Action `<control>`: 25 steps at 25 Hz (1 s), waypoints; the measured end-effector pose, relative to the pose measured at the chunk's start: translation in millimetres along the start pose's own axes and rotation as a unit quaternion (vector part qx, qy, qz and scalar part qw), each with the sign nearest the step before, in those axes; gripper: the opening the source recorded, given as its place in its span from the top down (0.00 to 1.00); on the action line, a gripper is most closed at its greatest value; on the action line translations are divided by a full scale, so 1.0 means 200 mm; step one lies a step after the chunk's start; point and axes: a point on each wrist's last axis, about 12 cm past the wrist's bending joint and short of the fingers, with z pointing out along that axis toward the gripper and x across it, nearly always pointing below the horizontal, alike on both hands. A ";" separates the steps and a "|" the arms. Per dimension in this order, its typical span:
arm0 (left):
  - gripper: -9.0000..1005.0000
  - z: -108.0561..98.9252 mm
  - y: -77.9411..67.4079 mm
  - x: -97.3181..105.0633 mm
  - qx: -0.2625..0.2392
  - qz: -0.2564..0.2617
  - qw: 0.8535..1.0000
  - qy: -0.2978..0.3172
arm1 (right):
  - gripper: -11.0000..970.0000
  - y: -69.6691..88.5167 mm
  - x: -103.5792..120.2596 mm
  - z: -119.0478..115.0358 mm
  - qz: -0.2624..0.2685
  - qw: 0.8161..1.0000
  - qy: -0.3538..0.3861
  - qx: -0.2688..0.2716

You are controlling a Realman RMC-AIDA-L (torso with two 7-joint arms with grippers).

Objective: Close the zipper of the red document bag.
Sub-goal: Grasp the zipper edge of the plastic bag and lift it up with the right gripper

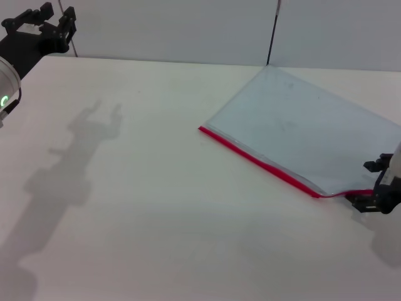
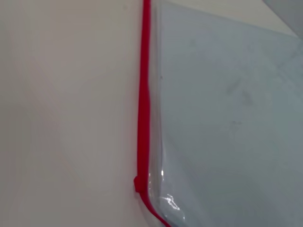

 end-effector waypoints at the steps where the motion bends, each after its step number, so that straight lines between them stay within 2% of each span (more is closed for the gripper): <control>1: 0.58 0.00 0.00 0.00 0.000 0.000 1.000 0.000 | 0.21 -0.01 0.00 0.00 0.000 1.000 0.006 0.005; 25: 0.57 0.01 -0.01 -0.01 0.002 0.002 1.000 -0.002 | 0.22 0.00 0.00 0.03 -0.011 0.999 0.030 -0.008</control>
